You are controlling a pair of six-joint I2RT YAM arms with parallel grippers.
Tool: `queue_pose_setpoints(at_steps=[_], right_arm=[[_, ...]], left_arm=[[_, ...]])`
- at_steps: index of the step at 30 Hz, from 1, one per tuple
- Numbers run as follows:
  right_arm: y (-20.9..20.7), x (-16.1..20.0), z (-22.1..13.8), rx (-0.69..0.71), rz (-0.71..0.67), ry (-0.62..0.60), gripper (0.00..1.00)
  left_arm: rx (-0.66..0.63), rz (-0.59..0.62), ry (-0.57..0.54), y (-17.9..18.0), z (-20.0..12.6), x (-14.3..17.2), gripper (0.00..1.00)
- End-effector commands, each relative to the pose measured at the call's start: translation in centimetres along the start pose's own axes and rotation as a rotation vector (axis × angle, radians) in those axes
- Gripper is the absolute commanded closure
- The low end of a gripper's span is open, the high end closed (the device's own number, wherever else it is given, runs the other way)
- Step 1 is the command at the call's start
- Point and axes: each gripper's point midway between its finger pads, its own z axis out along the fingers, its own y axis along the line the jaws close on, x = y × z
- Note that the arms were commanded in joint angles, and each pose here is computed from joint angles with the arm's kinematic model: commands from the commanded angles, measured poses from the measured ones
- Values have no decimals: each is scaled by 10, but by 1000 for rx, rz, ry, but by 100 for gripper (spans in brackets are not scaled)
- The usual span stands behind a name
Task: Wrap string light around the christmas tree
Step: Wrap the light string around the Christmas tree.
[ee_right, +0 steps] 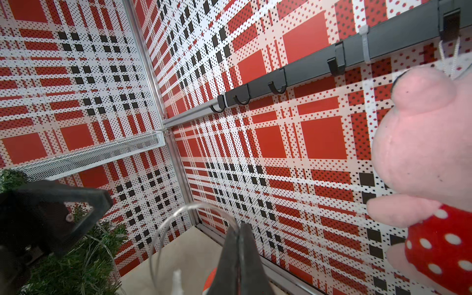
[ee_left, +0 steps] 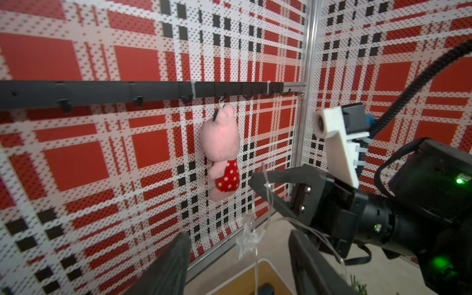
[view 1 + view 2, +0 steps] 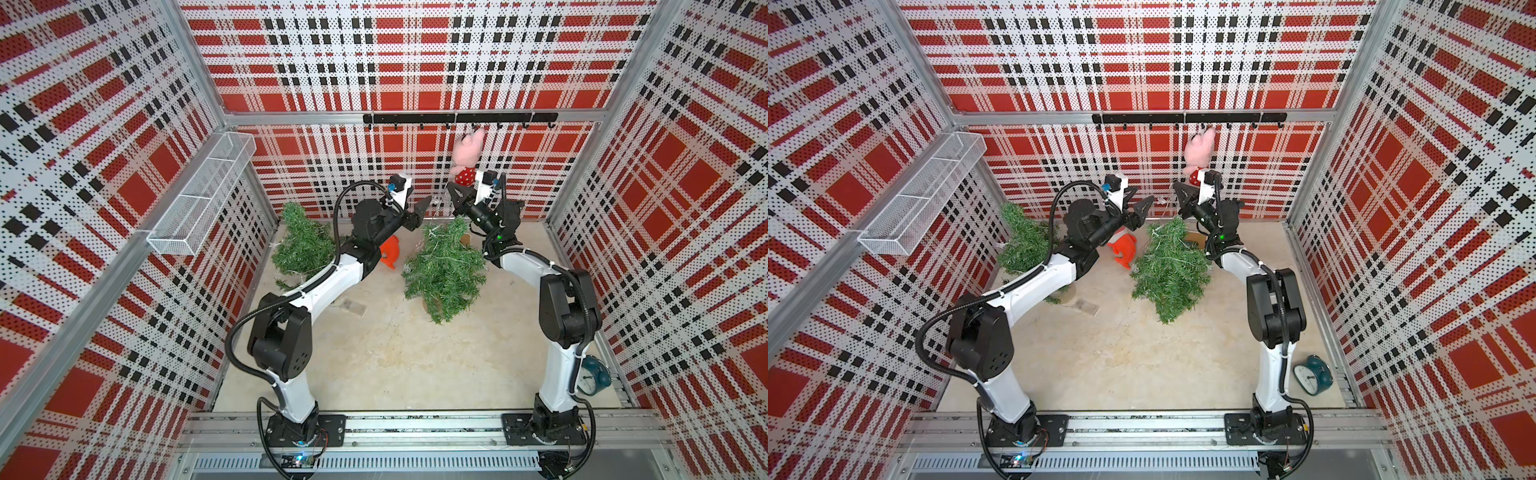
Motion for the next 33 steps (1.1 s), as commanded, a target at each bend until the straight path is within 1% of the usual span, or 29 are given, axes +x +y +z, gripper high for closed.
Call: queue_pose_setpoints(at_steps=[1, 4, 6, 10, 12, 14, 15, 19, 22, 24, 26, 28, 31, 33], right_arm=[[14, -38, -2, -19, -36, -71, 100], [17, -38, -5, -24, -38, -66, 100], [18, -40, -6, -27, -45, -64, 100], [20, -42, -6, -33, -49, -57, 100], [21, -44, -6, -38, -50, -60, 100], [23, -44, -6, -42, -49, -59, 100], [23, -44, -6, -44, -48, -58, 100], [24, -45, -6, -49, -42, -61, 100], [27, -52, -6, -56, -50, -72, 100], [27, -59, -4, -52, -70, -75, 100], [21, -69, -4, -14, -100, -80, 100], [9, -79, -5, 55, -140, -75, 100], [-2, -91, -12, 137, -230, -52, 100], [-6, -92, -18, 167, -275, -21, 100]], left_arm=[[-51, -54, 15, 1, -29, 2, 33], [-70, -55, 82, -1, -54, 30, 33], [-58, -76, 126, 0, -64, 49, 32], [-9, -103, 273, -8, -71, 97, 33], [-35, -115, 341, -4, -76, 118, 35], [-56, -121, 371, 1, -80, 131, 35], [-64, -126, 368, 4, -81, 132, 35], [-30, -136, 387, 2, -72, 142, 37], [3, -147, 423, -5, -66, 156, 43], [7, -146, 438, -8, -67, 163, 43], [2, -144, 445, -8, -70, 167, 44], [-11, -137, 448, -5, -75, 169, 46], [-10, -144, 444, -3, -78, 168, 51], [5, -149, 441, -5, -78, 167, 54]])
